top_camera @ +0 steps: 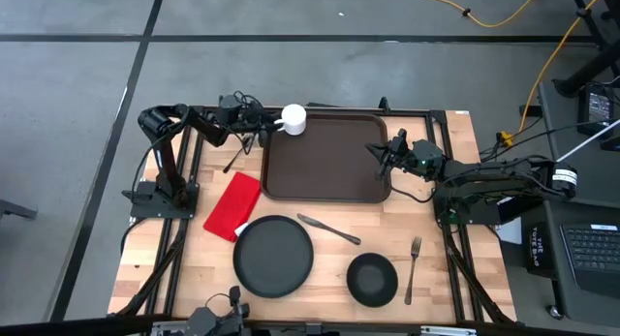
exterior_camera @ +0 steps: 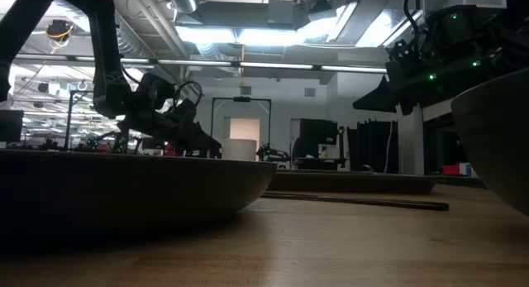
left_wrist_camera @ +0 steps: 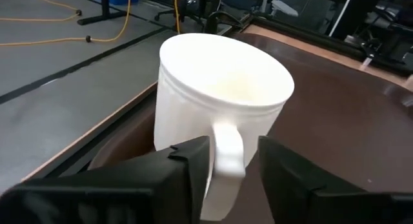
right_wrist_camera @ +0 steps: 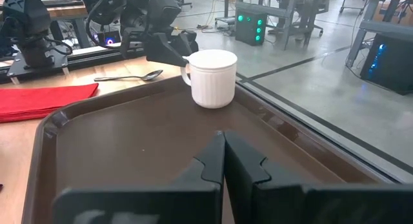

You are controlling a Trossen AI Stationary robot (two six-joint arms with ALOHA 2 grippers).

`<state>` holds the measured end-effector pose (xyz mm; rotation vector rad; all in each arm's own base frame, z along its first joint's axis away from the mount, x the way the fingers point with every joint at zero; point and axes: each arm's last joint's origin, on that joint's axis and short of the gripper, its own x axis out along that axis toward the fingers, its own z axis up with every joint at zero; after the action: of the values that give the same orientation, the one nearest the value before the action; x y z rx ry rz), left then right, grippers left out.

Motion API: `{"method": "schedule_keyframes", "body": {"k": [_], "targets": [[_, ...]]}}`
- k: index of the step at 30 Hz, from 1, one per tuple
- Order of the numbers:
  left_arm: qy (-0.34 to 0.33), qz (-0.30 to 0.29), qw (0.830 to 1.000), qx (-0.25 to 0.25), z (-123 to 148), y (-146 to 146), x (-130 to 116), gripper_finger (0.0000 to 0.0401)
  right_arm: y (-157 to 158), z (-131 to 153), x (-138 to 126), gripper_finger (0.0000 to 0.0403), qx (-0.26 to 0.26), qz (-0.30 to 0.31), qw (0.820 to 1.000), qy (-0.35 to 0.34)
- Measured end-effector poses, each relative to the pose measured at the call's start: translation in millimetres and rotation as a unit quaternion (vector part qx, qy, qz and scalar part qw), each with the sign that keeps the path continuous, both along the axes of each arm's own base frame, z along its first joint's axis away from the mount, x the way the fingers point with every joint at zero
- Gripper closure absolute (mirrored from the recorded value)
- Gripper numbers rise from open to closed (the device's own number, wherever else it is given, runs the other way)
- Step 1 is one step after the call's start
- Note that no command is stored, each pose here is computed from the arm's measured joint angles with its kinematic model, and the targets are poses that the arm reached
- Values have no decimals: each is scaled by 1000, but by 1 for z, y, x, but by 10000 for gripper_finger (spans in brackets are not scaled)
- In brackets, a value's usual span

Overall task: Set up tray
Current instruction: Put the white mug on the brown serving tray, then put the black plate on the brown serving tray

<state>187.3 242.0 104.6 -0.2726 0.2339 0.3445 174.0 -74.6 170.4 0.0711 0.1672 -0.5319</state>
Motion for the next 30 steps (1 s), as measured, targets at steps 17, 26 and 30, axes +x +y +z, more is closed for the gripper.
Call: {"method": "schedule_keyframes", "body": {"k": [17, 26, 30], "targets": [[-30, 9, 999, 38, 30, 1, -4, 219, 0, 0, 0, 392, 0, 0, 1000, 0], [-56, -28, 992, 113, 88, -15, -15, 219, 0, 0, 0, 392, -1, 0, 1000, 1], [-78, -72, 984, 140, 122, -34, -23, 219, 0, 0, 0, 392, -1, 0, 1000, 1]]}}
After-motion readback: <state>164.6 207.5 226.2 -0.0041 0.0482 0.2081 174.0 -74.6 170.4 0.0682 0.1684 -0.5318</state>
